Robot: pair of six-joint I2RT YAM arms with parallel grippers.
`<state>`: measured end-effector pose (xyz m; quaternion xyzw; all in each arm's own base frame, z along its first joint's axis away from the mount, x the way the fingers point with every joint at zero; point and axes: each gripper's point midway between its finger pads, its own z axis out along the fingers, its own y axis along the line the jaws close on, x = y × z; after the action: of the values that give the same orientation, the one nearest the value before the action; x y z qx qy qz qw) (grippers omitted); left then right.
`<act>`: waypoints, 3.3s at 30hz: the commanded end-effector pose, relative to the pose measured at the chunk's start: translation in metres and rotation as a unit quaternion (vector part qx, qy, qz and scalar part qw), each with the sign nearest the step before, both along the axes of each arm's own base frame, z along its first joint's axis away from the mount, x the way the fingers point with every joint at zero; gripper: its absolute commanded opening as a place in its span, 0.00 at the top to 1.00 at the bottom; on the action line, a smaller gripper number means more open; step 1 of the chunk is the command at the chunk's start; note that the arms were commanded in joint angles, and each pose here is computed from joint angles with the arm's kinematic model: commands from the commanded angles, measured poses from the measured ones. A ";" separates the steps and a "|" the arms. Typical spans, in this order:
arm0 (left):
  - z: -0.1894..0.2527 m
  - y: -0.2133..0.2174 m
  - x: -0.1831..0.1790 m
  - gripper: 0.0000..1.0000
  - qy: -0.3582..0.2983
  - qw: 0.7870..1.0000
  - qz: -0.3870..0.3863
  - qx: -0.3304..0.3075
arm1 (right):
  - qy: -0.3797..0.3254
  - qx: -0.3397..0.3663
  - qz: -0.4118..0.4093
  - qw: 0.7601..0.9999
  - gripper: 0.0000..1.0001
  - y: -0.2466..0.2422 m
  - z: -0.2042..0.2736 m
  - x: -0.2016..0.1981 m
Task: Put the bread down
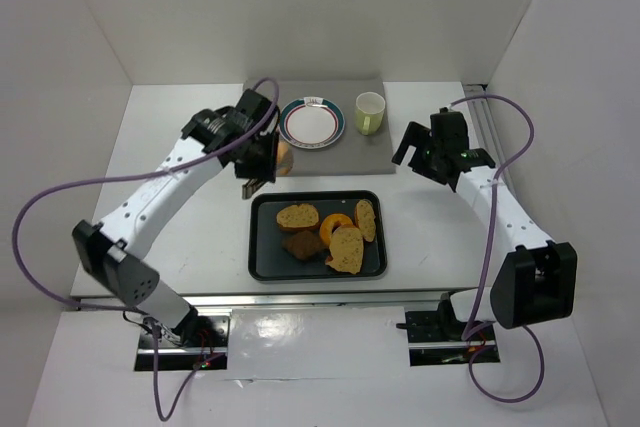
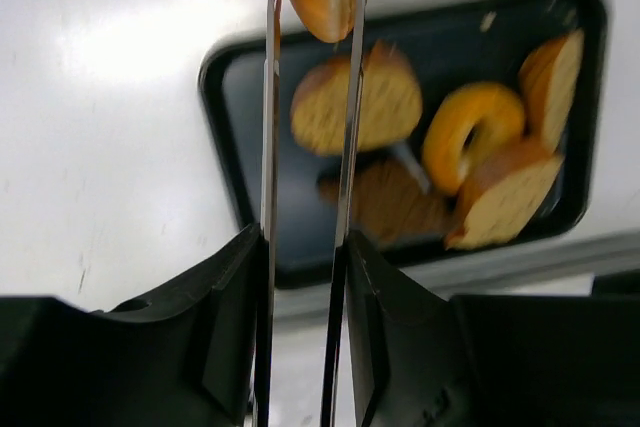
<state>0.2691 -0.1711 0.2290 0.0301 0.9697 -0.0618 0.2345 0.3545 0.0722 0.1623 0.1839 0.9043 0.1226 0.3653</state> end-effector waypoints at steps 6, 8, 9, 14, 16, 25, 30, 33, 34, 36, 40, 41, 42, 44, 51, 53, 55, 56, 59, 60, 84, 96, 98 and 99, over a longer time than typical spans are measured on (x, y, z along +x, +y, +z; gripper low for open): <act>0.006 -0.053 0.151 0.65 -0.103 0.993 0.000 -0.059 | -0.054 0.002 -0.005 0.999 0.00 0.003 0.025 0.021; -0.014 -0.064 0.180 0.65 -0.109 0.993 0.001 -0.052 | -0.058 0.003 -0.001 0.998 0.00 0.007 0.028 0.025; -0.014 -0.070 0.196 0.65 -0.131 0.990 -0.001 -0.053 | -0.053 -0.001 0.003 0.999 0.00 0.007 0.025 0.022; -0.044 -0.093 0.243 0.62 -0.144 0.987 -0.009 -0.070 | -0.031 -0.023 -0.012 0.999 0.00 0.000 0.017 0.017; -0.052 -0.100 0.245 0.46 -0.134 0.988 -0.017 -0.077 | -0.025 -0.030 -0.018 0.999 0.00 -0.004 0.015 0.015; -0.022 -0.087 0.233 0.35 -0.154 0.985 -0.007 -0.072 | -0.015 -0.036 -0.022 0.999 0.00 -0.006 0.009 0.011; 0.033 -0.074 0.197 0.35 -0.200 0.978 0.001 -0.063 | -0.031 -0.028 -0.017 0.999 0.00 -0.004 0.018 0.009; 0.051 -0.068 0.148 0.36 -0.188 0.979 -0.019 -0.077 | -0.034 -0.027 -0.017 0.999 0.00 -0.005 0.023 0.004; 0.034 -0.061 0.133 0.36 -0.163 0.984 -0.024 -0.068 | -0.034 -0.027 -0.017 0.999 0.00 -0.005 0.023 0.004; 0.038 -0.051 0.097 0.36 -0.144 0.986 -0.029 -0.076 | -0.035 -0.027 -0.017 0.999 0.00 -0.006 0.022 -0.002; 0.000 -0.027 0.039 0.36 -0.070 0.995 -0.016 -0.074 | -0.029 -0.019 -0.014 0.999 0.00 -0.003 0.018 -0.005; -0.027 -0.018 0.019 0.36 -0.031 0.998 -0.013 -0.062 | -0.029 -0.019 -0.014 0.999 0.00 -0.003 0.018 -0.005; -0.034 -0.015 0.008 0.36 -0.018 0.998 -0.013 -0.065 | -0.029 -0.016 -0.010 0.999 0.00 -0.002 0.018 -0.005; -0.055 -0.002 -0.021 0.38 0.012 0.998 0.007 -0.059 | -0.029 -0.016 -0.010 0.999 0.00 -0.002 0.018 -0.005; -0.087 -0.005 -0.070 0.40 0.053 0.990 0.013 -0.132 | -0.027 -0.016 -0.005 1.000 0.00 0.003 0.021 0.001; -0.087 -0.009 -0.073 0.41 0.052 0.987 0.009 -0.152 | -0.031 -0.015 0.000 0.999 0.00 0.007 0.024 0.002; -0.089 -0.008 -0.075 0.41 0.058 0.986 0.014 -0.157 | -0.036 -0.014 0.000 0.999 0.00 0.007 0.028 0.001; -0.092 -0.009 -0.078 0.42 0.065 0.985 0.012 -0.159 | -0.031 -0.015 0.000 0.999 0.00 0.007 0.026 -0.001; -0.096 -0.012 -0.084 0.42 0.084 0.983 0.010 -0.166 | -0.031 -0.015 0.000 0.999 0.00 0.007 0.026 -0.001; -0.100 -0.011 -0.086 0.43 0.088 0.983 0.011 -0.163 | -0.031 -0.015 0.004 0.999 0.00 0.010 0.026 -0.002; -0.102 0.001 -0.084 0.68 0.085 0.987 0.030 -0.133 | -0.026 -0.015 0.003 1.000 0.00 0.011 0.021 -0.006; 0.003 0.027 -0.049 1.00 -0.049 0.992 0.058 -0.099 | -0.029 -0.008 0.001 1.000 0.00 0.018 0.016 -0.008; 0.008 0.031 -0.035 1.00 -0.063 0.990 0.083 -0.095 | -0.033 0.000 0.001 0.999 0.00 0.020 0.016 -0.009; 0.022 0.027 -0.019 1.00 -0.094 0.985 0.088 -0.111 | -0.033 0.000 0.001 0.999 0.00 0.020 0.016 -0.009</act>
<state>0.2257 -0.1560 0.2343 -0.0509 0.9413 -0.1705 0.2868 0.3439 0.0885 0.1672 0.1747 0.9038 0.1156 0.3731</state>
